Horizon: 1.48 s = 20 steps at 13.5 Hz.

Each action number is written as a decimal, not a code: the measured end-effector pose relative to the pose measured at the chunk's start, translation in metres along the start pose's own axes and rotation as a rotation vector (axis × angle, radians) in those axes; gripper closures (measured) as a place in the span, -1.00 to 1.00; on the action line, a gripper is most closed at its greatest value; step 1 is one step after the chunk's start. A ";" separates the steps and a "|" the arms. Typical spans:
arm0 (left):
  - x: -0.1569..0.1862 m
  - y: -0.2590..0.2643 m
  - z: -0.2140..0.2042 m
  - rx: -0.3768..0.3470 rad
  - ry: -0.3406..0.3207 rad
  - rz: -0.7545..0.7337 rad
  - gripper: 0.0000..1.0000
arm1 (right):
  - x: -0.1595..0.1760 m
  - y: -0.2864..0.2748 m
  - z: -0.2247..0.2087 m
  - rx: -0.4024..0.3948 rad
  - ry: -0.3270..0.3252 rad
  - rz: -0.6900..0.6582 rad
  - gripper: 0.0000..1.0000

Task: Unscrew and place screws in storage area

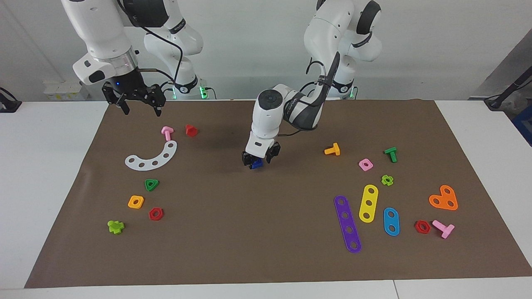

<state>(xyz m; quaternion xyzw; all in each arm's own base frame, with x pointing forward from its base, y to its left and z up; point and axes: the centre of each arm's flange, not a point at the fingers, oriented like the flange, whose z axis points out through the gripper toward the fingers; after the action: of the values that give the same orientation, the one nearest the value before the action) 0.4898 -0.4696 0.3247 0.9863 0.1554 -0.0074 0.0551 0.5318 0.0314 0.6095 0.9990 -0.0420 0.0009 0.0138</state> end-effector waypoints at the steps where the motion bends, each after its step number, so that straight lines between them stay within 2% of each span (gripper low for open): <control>1: -0.003 0.000 0.002 0.000 0.000 0.003 -0.55 | 0.000 0.000 0.000 0.000 0.000 0.000 -1.00; 5: -0.016 0.002 0.011 0.011 -0.007 0.019 -0.52 | -0.001 0.000 0.000 0.000 0.000 0.000 -1.00; 9: -0.018 0.001 0.013 0.011 -0.006 0.021 -0.37 | -0.001 0.000 0.001 0.000 -0.001 0.000 -1.00; 10: -0.018 0.001 0.013 0.011 -0.006 0.021 -0.22 | -0.001 0.000 0.001 0.000 -0.002 0.000 -1.00; 11: -0.018 0.001 0.013 0.010 -0.005 0.022 0.07 | -0.001 0.000 0.001 -0.001 -0.003 0.000 -1.00; 16: -0.016 0.001 0.011 0.014 -0.001 0.022 0.08 | -0.001 0.000 0.001 -0.001 -0.003 0.000 -1.00; 20: -0.012 0.008 -0.012 0.049 -0.021 0.021 0.08 | -0.001 0.000 0.000 0.000 0.001 0.000 -1.00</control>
<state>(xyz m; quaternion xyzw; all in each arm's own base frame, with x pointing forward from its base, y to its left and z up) 0.4809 -0.4792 0.3373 0.9888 0.1444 -0.0209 0.0328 0.5304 0.0314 0.6091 0.9990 -0.0419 0.0012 0.0139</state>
